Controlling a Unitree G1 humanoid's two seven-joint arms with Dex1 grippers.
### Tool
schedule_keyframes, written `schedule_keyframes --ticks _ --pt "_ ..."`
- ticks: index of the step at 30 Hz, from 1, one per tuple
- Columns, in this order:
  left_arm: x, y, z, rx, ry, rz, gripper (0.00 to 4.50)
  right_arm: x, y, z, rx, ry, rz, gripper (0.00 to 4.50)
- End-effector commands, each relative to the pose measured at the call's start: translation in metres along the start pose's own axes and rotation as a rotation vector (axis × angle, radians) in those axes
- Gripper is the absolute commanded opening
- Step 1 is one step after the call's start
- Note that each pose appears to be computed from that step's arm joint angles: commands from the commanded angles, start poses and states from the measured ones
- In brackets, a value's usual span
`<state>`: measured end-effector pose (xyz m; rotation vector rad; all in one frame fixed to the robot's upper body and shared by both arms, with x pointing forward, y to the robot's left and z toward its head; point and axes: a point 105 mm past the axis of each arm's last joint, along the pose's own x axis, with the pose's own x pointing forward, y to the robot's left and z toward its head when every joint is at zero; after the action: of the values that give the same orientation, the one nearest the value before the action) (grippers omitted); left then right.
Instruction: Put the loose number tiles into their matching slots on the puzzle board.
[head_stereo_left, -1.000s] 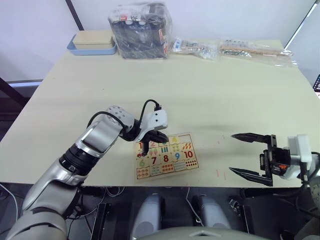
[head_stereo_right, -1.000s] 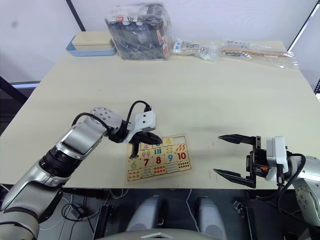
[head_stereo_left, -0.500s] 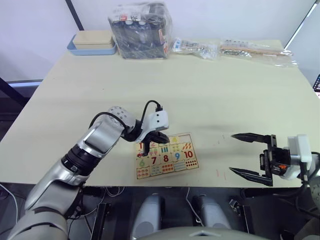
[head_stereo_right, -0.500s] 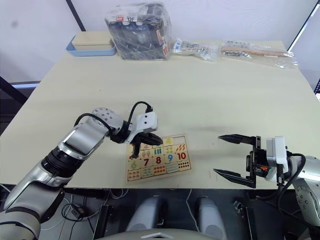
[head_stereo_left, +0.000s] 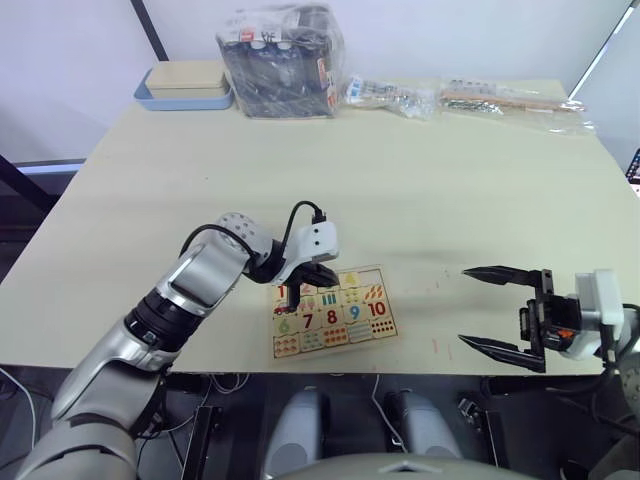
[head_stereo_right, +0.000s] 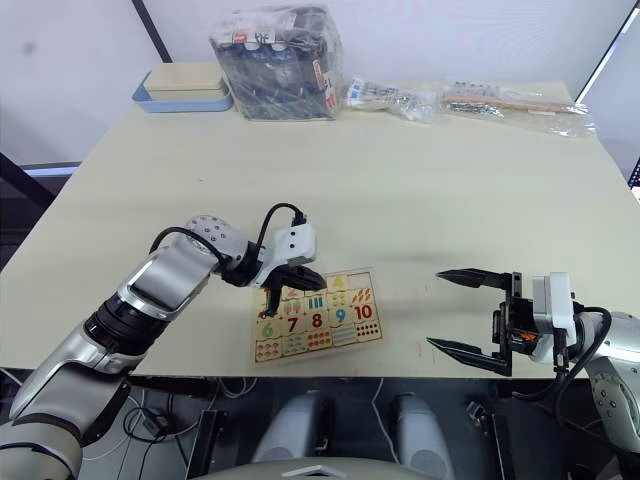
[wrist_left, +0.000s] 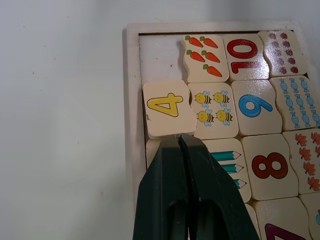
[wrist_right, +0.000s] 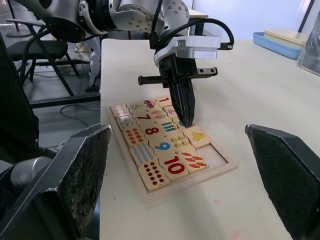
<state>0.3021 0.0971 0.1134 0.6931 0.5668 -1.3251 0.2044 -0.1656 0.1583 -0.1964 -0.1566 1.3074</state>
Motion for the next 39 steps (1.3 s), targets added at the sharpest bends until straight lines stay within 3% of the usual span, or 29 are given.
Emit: schedule_keyframes --ticks 1,21,30,39 --pt "-0.002 0.001 0.007 0.037 -0.007 0.005 0.06 0.0 0.0 0.009 -0.045 -0.013 0.003 4.5" --pt "-0.001 0.002 0.007 0.036 -0.008 0.012 0.06 0.001 0.0 0.009 -0.044 -0.015 0.007 4.5" --pt "-0.044 0.005 0.025 -0.123 -0.268 0.097 0.06 0.007 -0.001 0.012 -0.021 -0.047 -0.014 4.5" --pt "-0.083 -0.003 0.003 -0.303 -0.416 0.328 0.06 0.019 -0.015 0.015 0.013 -0.096 -0.088 4.5"
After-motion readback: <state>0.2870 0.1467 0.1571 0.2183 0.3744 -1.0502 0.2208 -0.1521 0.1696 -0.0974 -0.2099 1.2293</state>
